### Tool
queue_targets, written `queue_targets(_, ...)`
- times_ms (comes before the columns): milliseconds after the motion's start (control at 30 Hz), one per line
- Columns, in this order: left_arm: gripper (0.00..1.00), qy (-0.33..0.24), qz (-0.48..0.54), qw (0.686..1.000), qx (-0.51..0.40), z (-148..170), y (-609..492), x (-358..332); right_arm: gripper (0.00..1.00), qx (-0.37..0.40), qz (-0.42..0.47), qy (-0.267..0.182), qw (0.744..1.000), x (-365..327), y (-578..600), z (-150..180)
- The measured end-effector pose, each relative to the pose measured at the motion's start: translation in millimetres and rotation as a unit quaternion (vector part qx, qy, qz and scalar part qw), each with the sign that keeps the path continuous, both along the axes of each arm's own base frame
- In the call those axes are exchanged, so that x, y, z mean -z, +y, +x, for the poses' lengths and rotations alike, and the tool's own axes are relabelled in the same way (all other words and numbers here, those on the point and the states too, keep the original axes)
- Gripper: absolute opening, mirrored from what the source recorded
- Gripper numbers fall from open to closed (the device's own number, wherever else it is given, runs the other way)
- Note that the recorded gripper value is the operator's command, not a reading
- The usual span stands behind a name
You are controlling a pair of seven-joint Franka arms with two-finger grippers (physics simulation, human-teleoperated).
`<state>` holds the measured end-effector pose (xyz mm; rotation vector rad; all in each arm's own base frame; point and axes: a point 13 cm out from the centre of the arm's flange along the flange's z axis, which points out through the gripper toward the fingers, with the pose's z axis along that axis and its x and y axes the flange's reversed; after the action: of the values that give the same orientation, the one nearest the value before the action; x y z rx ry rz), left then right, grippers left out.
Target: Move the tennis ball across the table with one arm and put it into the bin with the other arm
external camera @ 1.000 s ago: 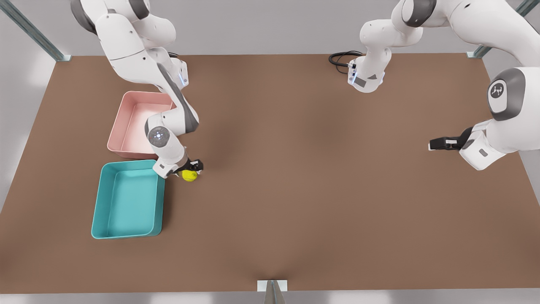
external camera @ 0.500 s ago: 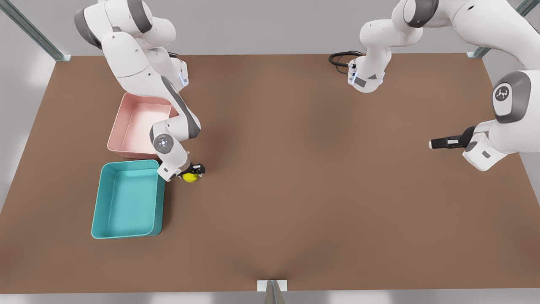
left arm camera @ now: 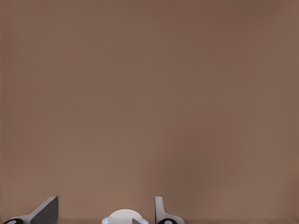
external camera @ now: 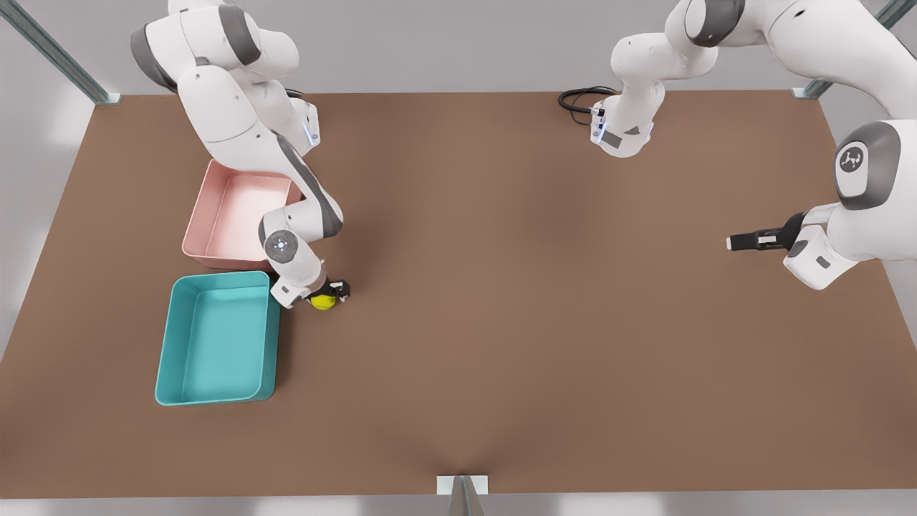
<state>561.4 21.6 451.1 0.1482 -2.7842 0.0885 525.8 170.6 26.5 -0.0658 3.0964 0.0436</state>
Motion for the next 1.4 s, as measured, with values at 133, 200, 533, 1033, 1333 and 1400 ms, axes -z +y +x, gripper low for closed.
queue_targets(133,1.0,0.0,0.001,1.0,-0.001,0,0,0,0.86,0.0,0.002,-0.005,1.0,-4,1,3)
queue_targets(200,1.0,0.0,0.002,1.0,-0.002,0,0,0,0.68,0.001,0.002,-0.007,1.0,-6,2,4)
queue_targets(533,1.0,0.0,0.003,1.0,-0.004,0,0,-1,0.68,0.006,0.006,-0.018,1.0,-15,-8,16)
queue_targets(1033,1.0,0.001,0.003,1.0,-0.007,0,1,-1,0.68,0.02,0.033,-0.089,0.995,-165,-30,139)
queue_targets(1333,1.0,0.002,-0.001,1.0,0.016,-2,-24,13,0.9,0.048,0.018,-0.023,0.998,-119,-179,145)
queue_targets(1400,1.0,-0.017,0.001,0.999,0.029,2,-35,12,1.0,0.039,0.015,-0.009,0.999,-106,-189,137)
